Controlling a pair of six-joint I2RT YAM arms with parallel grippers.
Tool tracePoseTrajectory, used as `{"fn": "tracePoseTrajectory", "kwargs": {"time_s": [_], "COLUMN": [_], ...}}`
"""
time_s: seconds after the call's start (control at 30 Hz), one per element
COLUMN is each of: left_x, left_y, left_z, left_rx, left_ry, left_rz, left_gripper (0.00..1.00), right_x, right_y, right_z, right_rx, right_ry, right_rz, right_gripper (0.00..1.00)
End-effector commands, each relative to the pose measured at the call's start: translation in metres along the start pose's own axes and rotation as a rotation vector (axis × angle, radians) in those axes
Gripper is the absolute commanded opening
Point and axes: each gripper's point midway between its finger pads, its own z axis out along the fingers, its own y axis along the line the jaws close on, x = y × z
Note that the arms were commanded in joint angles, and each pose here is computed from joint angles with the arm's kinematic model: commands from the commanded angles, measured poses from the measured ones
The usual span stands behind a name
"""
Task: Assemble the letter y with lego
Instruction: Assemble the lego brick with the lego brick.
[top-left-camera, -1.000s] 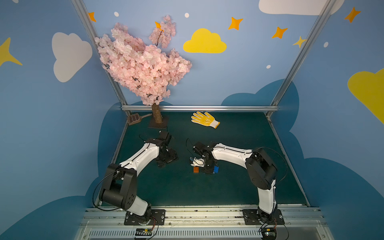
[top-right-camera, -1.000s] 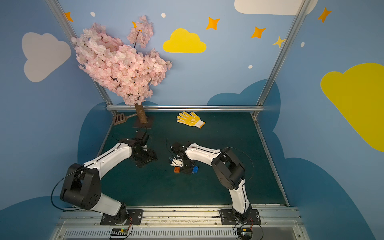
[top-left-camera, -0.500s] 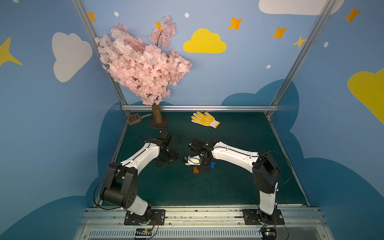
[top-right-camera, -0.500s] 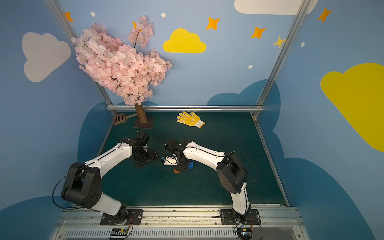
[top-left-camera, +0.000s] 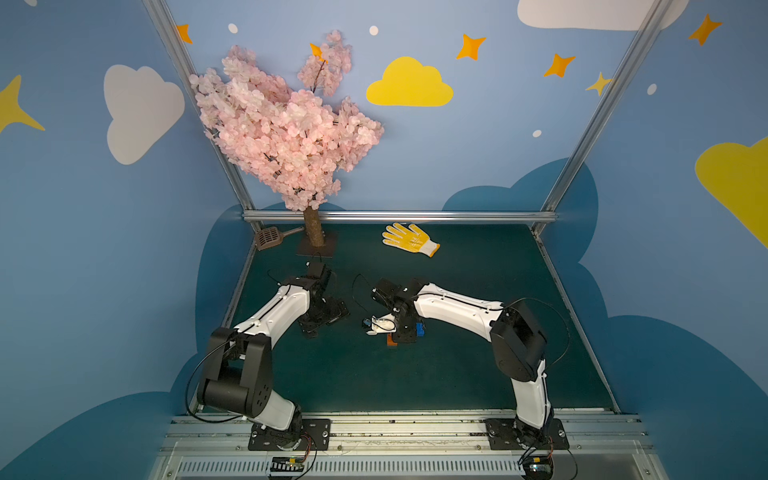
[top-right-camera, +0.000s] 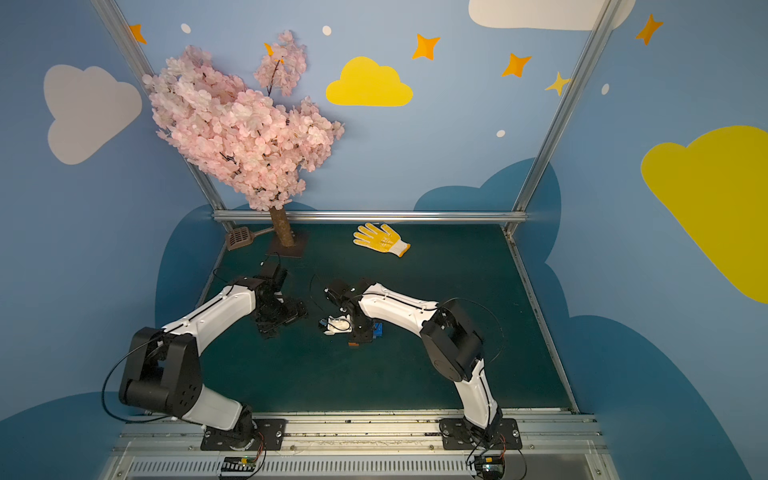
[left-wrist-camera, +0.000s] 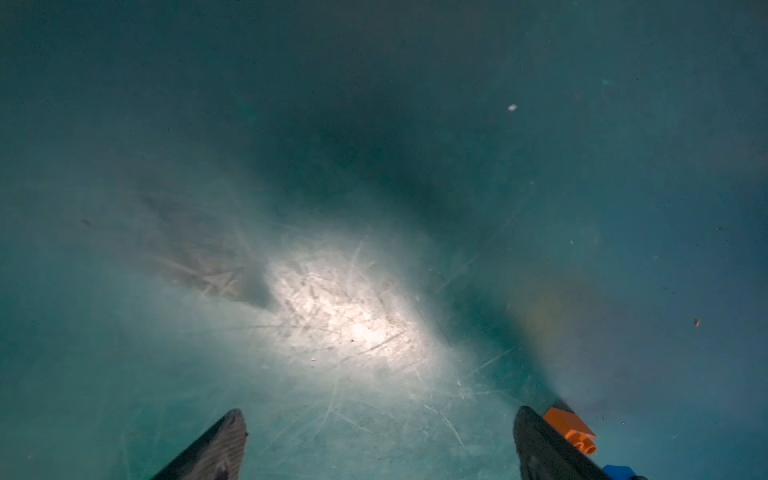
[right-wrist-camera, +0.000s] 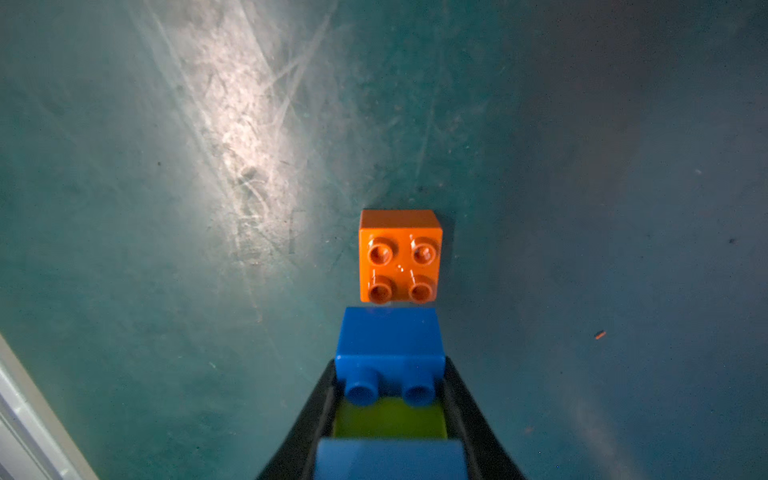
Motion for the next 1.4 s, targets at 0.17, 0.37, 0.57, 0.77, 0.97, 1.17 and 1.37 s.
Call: {"fn": "tracePoseTrajectory", "kwargs": {"time_s": [0.17, 0.37, 0.57, 0.77, 0.97, 1.17, 1.37], "left_x": [0.006, 0.007, 0.008, 0.008, 0.009, 0.009, 0.009], "left_y": [0.008, 0.008, 0.008, 0.007, 0.008, 0.008, 0.008], "left_z": [-0.002, 0.001, 0.004, 0.004, 0.005, 0.006, 0.006], "left_rx": [0.004, 0.006, 0.010, 0.017, 0.016, 0.012, 0.014], "left_ry": [0.019, 0.024, 0.031, 0.033, 0.035, 0.036, 0.039], "left_rz": [-0.011, -0.016, -0.015, -0.016, -0.015, -0.015, -0.016], "left_gripper": [1.00, 1.00, 1.00, 1.00, 1.00, 1.00, 1.00], "right_x": [-0.005, -0.005, -0.005, -0.006, -0.007, -0.005, -0.002], "right_y": [0.003, 0.006, 0.007, 0.005, 0.005, 0.005, 0.010], "right_z": [0.002, 0.005, 0.011, 0.016, 0.020, 0.023, 0.023], "right_rx": [-0.020, -0.029, -0.042, -0.048, -0.063, -0.067, -0.104], "right_ry": [0.007, 0.011, 0.020, 0.022, 0.032, 0.041, 0.068], "right_rz": [-0.044, -0.053, -0.056, -0.058, -0.061, -0.063, -0.057], "right_gripper": [0.00, 0.00, 0.00, 0.00, 0.00, 0.00, 0.00]}}
